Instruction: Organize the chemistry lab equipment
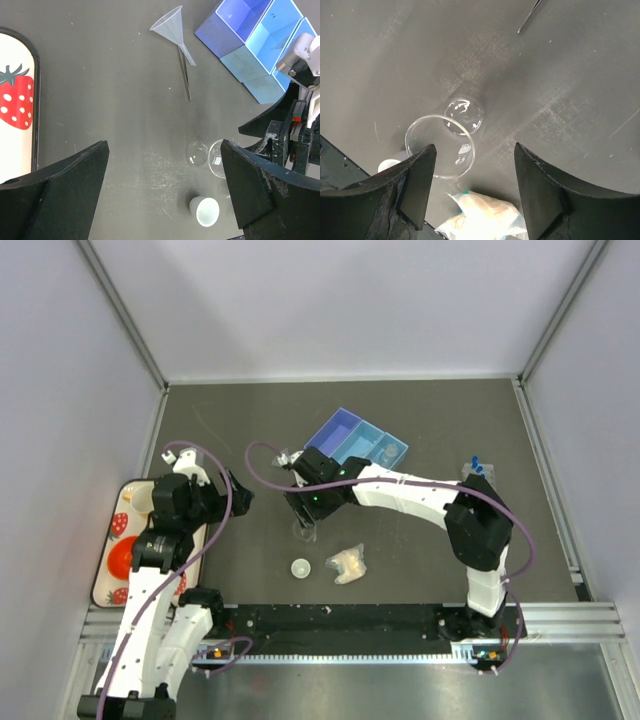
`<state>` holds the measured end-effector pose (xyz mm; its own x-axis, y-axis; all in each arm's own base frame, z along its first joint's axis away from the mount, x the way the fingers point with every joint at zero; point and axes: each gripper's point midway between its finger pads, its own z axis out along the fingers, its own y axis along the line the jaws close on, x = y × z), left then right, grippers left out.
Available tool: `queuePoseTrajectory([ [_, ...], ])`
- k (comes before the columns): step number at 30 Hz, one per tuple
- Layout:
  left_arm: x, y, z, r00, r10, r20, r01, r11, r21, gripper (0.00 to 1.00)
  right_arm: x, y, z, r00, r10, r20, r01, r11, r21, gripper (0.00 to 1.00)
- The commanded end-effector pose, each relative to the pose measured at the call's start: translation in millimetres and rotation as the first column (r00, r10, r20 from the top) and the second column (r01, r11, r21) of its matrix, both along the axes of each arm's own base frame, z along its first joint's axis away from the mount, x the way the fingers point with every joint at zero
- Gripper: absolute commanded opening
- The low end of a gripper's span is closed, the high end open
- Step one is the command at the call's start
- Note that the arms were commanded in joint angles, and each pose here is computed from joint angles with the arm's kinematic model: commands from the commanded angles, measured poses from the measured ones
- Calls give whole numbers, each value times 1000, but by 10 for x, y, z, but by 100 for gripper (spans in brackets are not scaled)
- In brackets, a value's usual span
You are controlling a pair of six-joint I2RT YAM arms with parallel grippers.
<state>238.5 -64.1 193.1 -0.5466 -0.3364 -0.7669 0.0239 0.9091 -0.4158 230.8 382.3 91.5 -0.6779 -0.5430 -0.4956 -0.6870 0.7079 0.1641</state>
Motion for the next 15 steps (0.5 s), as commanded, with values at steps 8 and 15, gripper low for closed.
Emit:
queuePoseTrajectory([
  [8, 61, -14, 84, 999, -13, 48, 13, 1000, -1, 99, -36, 218, -75, 1000, 6, -4, -6, 999, 47, 58],
  [15, 56, -23, 91, 999, -18, 51, 18, 1000, -3, 99, -50, 202, -196, 1000, 10, -17, -9, 1000, 21, 51],
])
